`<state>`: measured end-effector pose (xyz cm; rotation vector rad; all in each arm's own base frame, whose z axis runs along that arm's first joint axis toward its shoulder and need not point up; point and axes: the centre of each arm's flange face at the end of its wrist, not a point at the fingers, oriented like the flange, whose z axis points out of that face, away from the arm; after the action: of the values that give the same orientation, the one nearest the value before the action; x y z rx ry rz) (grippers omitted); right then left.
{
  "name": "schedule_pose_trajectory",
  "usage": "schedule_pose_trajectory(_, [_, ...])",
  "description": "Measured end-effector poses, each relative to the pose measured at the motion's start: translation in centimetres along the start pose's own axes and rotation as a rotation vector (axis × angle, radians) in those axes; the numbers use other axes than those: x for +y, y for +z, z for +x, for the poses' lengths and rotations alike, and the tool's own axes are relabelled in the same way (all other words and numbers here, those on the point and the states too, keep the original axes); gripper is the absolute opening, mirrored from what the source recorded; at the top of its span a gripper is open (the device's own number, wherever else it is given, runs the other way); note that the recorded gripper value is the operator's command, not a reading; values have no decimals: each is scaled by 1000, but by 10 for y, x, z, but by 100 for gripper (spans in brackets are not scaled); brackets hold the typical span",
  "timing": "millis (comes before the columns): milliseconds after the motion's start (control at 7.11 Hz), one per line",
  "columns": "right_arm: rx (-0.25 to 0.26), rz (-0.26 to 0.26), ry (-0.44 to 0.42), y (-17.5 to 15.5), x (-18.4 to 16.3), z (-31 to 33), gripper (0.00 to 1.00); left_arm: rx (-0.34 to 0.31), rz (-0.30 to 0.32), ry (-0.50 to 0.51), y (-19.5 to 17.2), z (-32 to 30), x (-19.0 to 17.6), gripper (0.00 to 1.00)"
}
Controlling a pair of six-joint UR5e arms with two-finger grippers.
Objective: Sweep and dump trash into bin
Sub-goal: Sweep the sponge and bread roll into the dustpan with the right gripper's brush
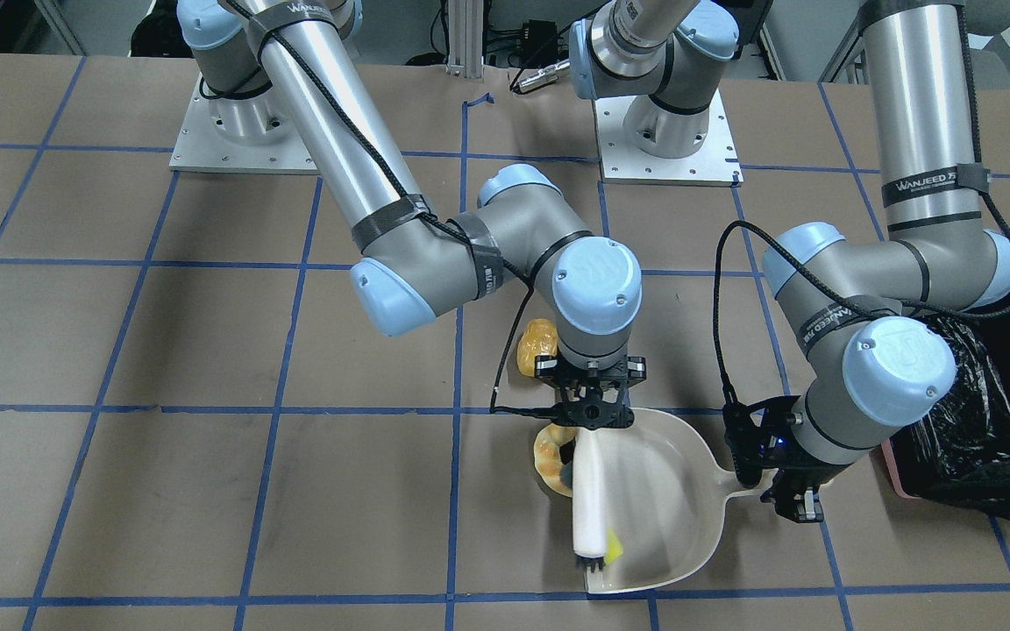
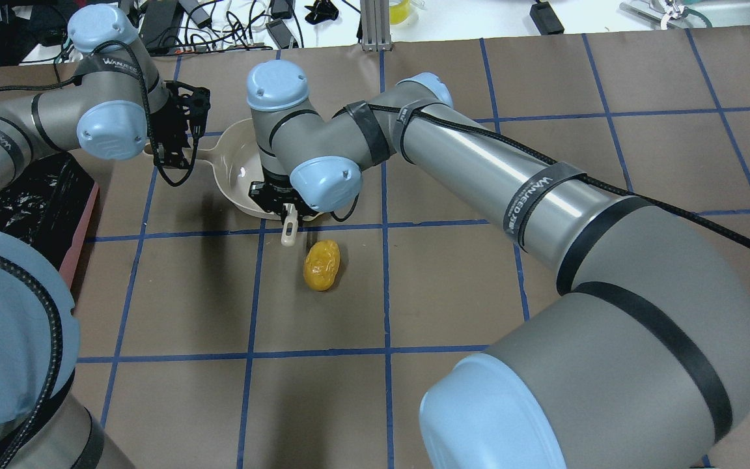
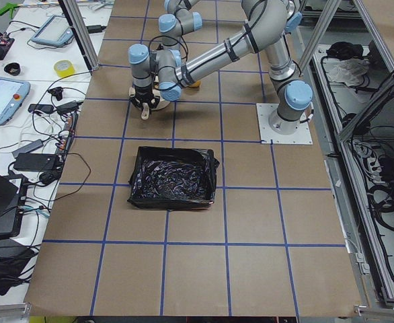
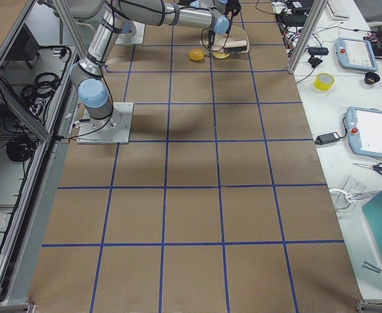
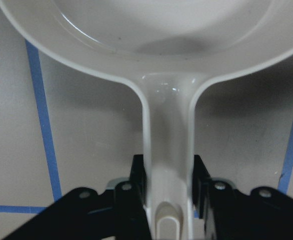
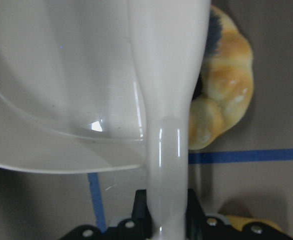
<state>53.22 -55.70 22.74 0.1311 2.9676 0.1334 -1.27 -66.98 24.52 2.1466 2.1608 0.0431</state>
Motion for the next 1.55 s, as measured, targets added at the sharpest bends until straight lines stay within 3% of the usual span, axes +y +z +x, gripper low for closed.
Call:
schedule_pose_trajectory(422, [-99, -9, 48, -17, 16, -56, 0, -2, -1, 0, -2, 0, 0, 0])
schedule_pose_trajectory(563, [-90, -17, 50, -35, 20, -56, 0, -2, -1, 0, -2, 0, 0, 0])
schedule_pose_trajectory(985, [3, -18, 25, -84, 21, -28, 0, -2, 0, 0, -2, 0, 0, 0])
schedule_pose_trajectory(1126, [59, -28, 24, -90, 11, -7, 0, -2, 0, 1, -2, 0, 0, 0])
schedule_pose_trajectory(1266, [108, -58, 28, -92, 2, 17, 0, 0, 0, 1, -1, 1, 0, 0])
schedule_pose_trajectory(1548, [157, -113, 66, -74, 8, 52, 0, 7, 0, 1, 2, 1, 0, 0])
